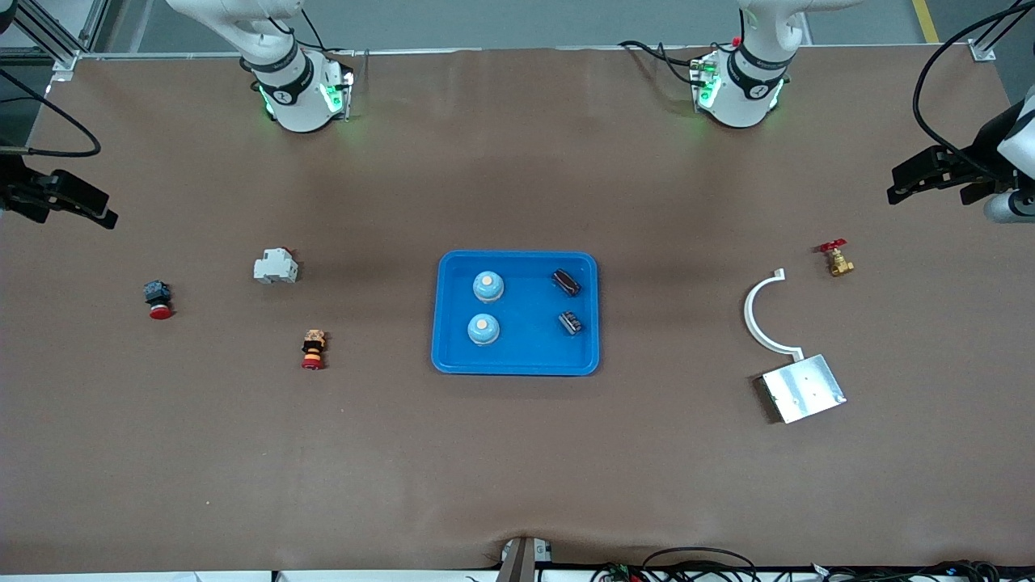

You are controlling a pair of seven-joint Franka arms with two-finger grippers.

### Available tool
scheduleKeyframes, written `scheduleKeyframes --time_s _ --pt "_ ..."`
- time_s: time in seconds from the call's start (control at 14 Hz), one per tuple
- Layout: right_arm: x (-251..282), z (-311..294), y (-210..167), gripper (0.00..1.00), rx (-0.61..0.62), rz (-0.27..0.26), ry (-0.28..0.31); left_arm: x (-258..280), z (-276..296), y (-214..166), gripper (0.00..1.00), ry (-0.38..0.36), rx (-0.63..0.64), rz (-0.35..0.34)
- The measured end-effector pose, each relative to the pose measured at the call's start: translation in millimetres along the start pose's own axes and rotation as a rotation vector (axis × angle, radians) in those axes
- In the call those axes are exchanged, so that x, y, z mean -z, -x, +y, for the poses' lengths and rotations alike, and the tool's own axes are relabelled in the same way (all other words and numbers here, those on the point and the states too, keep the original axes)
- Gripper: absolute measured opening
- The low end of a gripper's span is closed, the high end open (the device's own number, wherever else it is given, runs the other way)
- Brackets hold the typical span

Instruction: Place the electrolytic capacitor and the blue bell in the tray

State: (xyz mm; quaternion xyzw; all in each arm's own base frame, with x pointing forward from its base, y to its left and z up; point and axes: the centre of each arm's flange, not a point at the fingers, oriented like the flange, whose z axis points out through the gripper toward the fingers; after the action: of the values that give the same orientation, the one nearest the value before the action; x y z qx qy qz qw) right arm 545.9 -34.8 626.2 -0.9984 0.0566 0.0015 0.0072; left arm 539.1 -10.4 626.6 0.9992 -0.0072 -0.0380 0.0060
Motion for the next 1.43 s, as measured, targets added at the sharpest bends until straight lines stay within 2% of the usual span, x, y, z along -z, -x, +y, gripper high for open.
scheduleKeyframes --time_s 1.43 --pt "-0.2 0.3 -0.2 1.00 0.028 0.001 0.000 0.0 -0.8 0.0 1.00 0.000 0.003 0.000"
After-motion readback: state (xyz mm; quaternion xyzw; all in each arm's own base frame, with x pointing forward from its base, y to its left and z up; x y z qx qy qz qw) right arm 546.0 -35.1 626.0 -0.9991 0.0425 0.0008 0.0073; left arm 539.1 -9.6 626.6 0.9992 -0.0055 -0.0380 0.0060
